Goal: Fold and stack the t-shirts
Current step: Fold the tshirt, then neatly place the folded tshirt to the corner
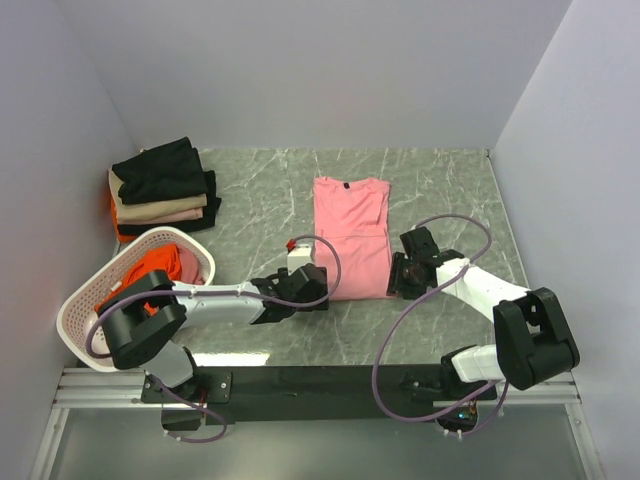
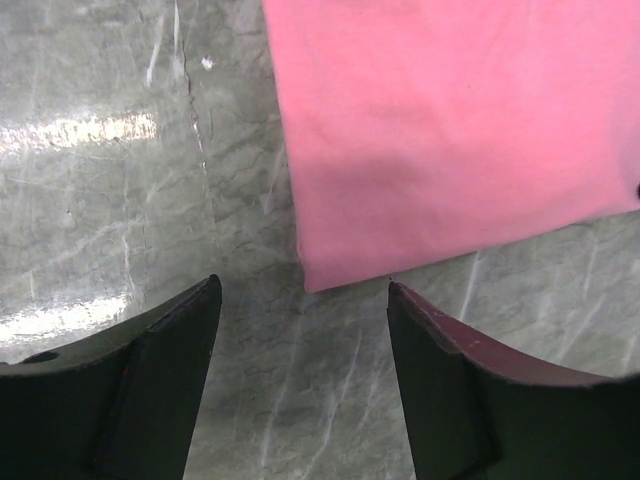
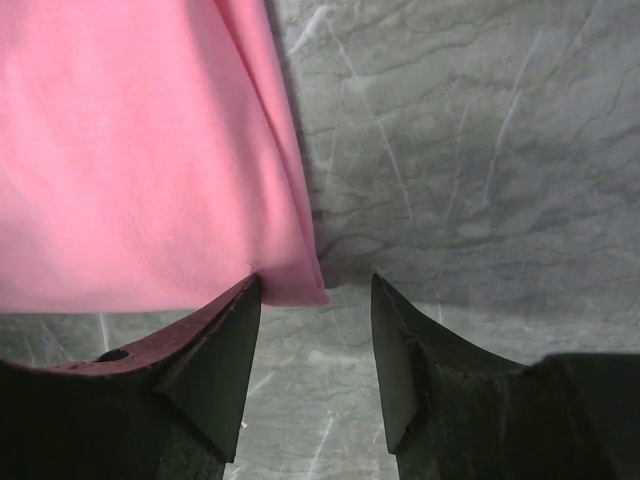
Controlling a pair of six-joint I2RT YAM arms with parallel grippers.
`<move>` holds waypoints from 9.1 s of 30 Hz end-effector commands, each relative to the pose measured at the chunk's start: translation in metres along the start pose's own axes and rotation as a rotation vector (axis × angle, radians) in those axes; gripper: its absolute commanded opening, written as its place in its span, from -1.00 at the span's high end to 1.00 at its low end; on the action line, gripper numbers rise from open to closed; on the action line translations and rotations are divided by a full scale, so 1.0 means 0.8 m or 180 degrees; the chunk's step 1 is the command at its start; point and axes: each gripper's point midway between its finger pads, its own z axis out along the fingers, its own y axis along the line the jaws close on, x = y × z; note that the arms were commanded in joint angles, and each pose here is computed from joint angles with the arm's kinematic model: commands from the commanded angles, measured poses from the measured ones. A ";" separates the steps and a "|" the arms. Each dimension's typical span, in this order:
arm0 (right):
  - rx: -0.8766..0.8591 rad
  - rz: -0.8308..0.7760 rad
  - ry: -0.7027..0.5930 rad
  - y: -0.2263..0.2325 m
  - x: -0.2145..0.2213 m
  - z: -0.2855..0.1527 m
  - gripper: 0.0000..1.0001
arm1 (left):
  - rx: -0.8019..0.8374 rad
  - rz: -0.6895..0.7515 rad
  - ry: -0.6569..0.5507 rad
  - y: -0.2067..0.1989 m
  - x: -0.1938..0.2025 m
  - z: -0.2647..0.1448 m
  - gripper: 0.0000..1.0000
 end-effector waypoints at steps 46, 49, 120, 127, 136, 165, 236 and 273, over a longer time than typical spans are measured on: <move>-0.0041 -0.0327 0.0081 0.043 0.047 -0.023 1.00 | -0.0001 0.0234 0.0517 0.043 0.072 0.002 0.99; -0.0050 -0.0314 0.0062 0.041 0.057 -0.036 1.00 | 0.0131 0.0247 0.0559 0.039 0.078 -0.013 0.99; -0.0236 -0.1041 -0.0322 0.065 0.021 -0.195 1.00 | 0.1304 -0.0350 -0.0250 -0.089 -0.081 -0.165 0.99; -0.0050 -0.0974 -0.0493 0.068 -0.021 -0.174 1.00 | 0.1258 -0.0413 -0.0329 -0.082 -0.109 -0.129 0.99; 0.0024 -0.1063 -0.0493 0.084 -0.064 -0.149 1.00 | 0.1179 -0.0370 -0.0273 -0.072 -0.125 -0.088 0.99; 0.0321 -0.0926 -0.0094 0.074 -0.107 -0.018 1.00 | 0.0548 -0.0308 -0.0111 -0.021 -0.115 0.032 0.99; -0.0383 -0.0811 0.0379 0.102 0.084 0.009 -0.11 | 0.1346 -0.1299 0.0694 -0.048 0.031 0.024 -0.47; -0.0860 -0.1035 -0.0509 0.167 -0.056 -0.095 -0.32 | -0.0266 0.0292 0.0082 0.106 -0.194 0.040 0.99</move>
